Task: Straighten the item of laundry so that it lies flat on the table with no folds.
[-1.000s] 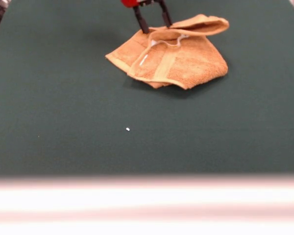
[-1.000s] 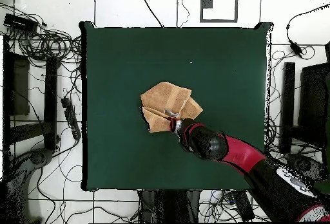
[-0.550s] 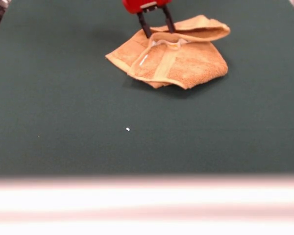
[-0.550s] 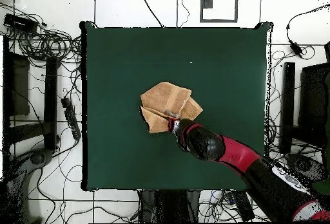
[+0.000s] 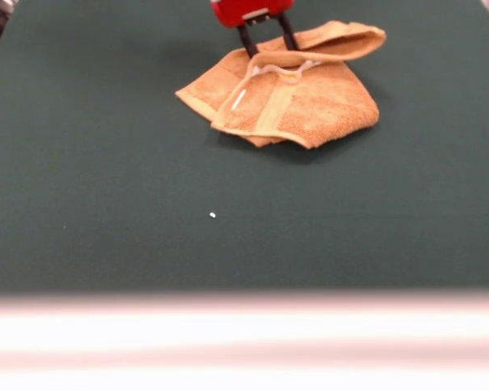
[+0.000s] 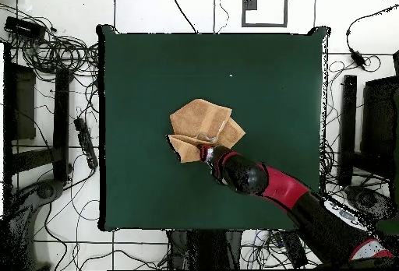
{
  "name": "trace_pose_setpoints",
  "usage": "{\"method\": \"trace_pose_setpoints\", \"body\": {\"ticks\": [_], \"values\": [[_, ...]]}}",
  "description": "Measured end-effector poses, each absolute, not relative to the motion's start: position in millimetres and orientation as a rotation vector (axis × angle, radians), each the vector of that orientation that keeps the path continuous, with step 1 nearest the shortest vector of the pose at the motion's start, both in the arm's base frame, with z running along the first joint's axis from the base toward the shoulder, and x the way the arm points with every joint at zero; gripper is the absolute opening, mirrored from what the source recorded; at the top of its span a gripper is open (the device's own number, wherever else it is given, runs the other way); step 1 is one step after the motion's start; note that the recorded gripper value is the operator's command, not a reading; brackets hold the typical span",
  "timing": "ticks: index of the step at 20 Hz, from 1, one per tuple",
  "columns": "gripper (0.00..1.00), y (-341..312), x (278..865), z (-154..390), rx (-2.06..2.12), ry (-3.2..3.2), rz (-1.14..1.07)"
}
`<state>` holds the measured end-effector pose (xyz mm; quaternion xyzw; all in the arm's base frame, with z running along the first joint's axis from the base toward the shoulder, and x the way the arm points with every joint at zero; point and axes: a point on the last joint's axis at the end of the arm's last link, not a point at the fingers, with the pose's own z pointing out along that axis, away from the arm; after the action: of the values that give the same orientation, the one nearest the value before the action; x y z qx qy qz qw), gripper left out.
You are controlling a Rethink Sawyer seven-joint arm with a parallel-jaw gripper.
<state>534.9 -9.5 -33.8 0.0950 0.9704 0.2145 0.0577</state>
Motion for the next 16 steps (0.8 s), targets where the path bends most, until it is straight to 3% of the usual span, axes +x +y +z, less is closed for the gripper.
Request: {"method": "trace_pose_setpoints", "body": {"ticks": [16], "values": [[1.0,-3.7,544.1,-28.7,0.27,2.884,0.639]]}}
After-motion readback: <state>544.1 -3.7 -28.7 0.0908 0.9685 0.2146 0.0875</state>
